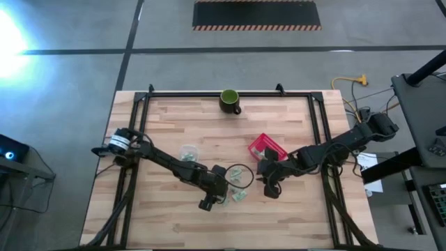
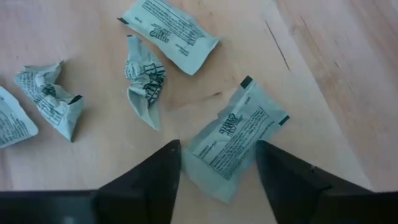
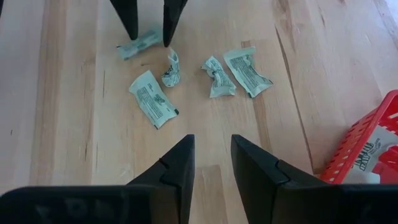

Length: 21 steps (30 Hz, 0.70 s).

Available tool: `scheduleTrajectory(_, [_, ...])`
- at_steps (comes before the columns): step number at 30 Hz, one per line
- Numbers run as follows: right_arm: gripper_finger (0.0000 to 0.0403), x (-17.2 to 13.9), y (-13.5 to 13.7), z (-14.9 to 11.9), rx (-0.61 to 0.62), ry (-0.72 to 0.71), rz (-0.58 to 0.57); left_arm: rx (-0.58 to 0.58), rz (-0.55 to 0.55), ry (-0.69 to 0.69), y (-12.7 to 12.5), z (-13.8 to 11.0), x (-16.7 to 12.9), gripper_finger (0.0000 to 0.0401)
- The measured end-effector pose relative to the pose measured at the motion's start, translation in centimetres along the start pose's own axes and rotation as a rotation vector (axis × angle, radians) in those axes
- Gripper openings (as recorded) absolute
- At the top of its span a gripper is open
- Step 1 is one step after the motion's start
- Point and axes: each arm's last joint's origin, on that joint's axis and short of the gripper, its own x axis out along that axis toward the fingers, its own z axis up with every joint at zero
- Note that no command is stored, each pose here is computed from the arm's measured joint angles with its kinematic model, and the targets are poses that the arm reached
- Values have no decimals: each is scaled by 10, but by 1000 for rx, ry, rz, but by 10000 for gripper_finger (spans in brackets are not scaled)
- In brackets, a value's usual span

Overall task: Pick and place items into bin
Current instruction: Put the stevia packet into the transparent bin

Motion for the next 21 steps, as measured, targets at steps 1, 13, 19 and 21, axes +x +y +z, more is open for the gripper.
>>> scheduleTrajectory(1, [96,0,0,0,0,0,0,-1,2,0,0,0,0,178])
scheduleTrajectory(13, [93,0,0,-1,-1,1,-2,-3,3,-2,0,2,-5,67])
scheduleTrajectory(19, [85,0,0,-1,-1,2,-3,-5,23,-2,0,5,-17,45])
scheduleTrajectory(21, [82,0,0,-1,-1,1,-4,-28,26,-2,-1,7,-21,40])
